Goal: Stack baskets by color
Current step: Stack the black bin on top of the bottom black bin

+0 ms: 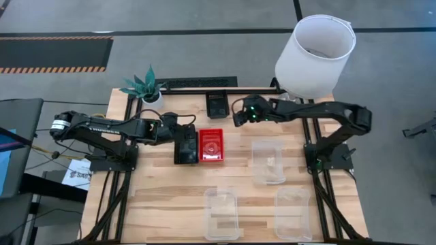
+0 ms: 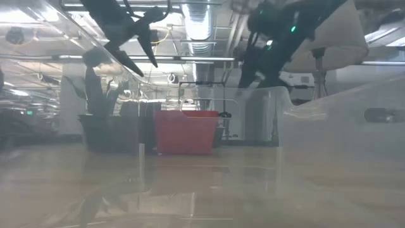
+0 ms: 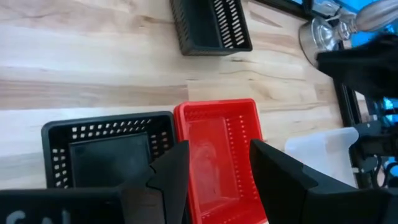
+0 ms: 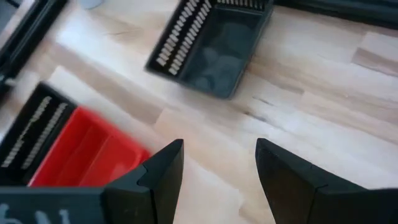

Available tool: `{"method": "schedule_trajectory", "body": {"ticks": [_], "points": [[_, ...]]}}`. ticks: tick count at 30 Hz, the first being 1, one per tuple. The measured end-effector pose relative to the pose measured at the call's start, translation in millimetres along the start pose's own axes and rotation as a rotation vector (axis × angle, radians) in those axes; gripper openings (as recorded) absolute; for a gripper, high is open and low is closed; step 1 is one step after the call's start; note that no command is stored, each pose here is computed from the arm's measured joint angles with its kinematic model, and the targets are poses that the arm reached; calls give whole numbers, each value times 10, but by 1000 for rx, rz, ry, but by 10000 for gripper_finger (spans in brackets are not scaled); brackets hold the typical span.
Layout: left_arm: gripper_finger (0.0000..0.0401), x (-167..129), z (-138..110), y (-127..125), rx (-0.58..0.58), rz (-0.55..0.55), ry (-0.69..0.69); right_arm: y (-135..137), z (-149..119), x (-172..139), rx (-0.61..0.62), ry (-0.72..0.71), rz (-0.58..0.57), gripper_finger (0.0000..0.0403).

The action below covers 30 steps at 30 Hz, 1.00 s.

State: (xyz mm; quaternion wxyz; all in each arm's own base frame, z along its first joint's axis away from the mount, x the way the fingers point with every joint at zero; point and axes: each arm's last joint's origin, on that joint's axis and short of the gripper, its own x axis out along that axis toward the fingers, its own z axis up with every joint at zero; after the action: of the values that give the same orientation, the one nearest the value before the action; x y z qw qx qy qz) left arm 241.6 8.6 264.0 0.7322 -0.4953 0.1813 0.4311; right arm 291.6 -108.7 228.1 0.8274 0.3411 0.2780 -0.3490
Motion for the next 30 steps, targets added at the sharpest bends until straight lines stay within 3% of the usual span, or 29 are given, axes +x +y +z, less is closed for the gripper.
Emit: {"method": "schedule_trajectory", "body": {"ticks": [8,14,25,30], "points": [[154,15,34,22,8,23,-19,-74,138,378,27,10,-34,221],[154,129,295,11,1,-2,-49,43,269,524,-6,23,-22,221],[154,255,650,112,22,26,-69,1,450,939,6,110,-152,221],[154,260,662,119,43,25,-55,123,424,1140,4,209,-47,221]]}}
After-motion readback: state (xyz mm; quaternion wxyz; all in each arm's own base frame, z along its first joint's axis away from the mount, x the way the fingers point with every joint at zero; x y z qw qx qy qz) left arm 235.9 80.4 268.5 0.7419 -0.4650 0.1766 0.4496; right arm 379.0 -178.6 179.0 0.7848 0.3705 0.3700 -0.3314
